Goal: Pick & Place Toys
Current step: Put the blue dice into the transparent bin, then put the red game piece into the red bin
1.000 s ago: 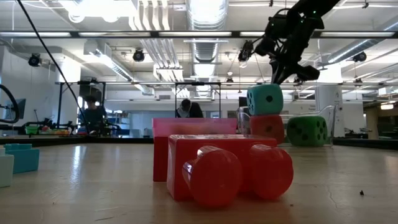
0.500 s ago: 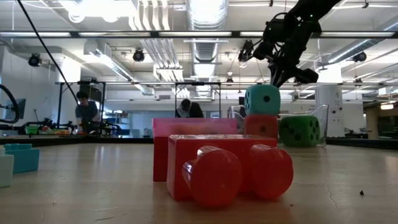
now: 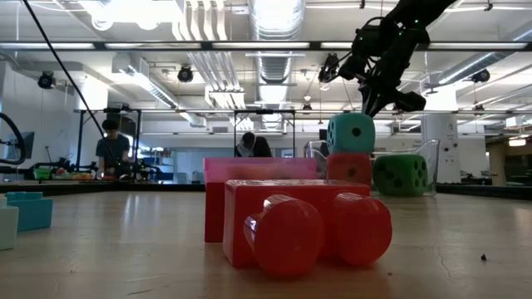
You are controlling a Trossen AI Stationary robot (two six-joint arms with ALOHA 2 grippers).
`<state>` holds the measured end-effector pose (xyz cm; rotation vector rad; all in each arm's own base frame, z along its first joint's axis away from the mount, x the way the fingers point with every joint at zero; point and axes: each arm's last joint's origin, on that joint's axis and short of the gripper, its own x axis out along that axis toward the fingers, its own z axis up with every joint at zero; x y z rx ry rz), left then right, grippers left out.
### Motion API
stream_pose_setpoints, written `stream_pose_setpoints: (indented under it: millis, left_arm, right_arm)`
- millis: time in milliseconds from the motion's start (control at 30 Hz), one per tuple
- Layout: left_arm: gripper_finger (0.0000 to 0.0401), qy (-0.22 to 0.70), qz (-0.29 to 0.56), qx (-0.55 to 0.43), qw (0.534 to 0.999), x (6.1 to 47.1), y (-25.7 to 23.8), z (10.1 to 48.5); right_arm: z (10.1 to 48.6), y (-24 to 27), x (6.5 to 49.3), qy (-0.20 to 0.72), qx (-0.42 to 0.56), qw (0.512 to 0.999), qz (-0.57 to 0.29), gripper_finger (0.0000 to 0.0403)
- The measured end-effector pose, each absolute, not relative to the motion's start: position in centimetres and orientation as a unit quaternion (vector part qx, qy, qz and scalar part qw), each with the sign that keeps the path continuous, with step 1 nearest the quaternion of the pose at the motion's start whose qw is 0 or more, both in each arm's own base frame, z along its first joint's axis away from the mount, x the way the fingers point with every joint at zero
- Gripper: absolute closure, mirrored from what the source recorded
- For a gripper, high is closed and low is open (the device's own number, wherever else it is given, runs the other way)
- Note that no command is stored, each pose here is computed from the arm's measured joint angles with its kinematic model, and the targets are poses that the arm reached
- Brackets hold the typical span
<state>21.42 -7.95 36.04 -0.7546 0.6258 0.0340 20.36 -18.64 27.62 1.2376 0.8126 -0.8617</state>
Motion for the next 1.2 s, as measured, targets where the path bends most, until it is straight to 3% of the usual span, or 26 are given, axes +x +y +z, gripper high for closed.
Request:
stream_pose_setpoints:
  millis: [467, 933, 1200]
  left_arm:
    - [0.0014, 0.301, 0.016, -0.362, 0.882, 21.42, -7.95, 36.03]
    - [0.0014, 0.3, 0.016, -0.362, 0.882, 21.42, -7.95, 36.04]
    - [0.0014, 0.3, 0.016, -0.362, 0.882, 21.41, -7.95, 36.04]
  right_arm:
    - [27.65, -18.62, 20.36, 0.359, 0.546, 0.657, -0.375, 0.0381]
    - [28.39, -18.65, 20.58, 0.357, 0.55, 0.666, -0.356, 0.0162]
    - [28.41, -18.64, 20.58, 0.356, 0.554, 0.663, -0.355, 0.0087]
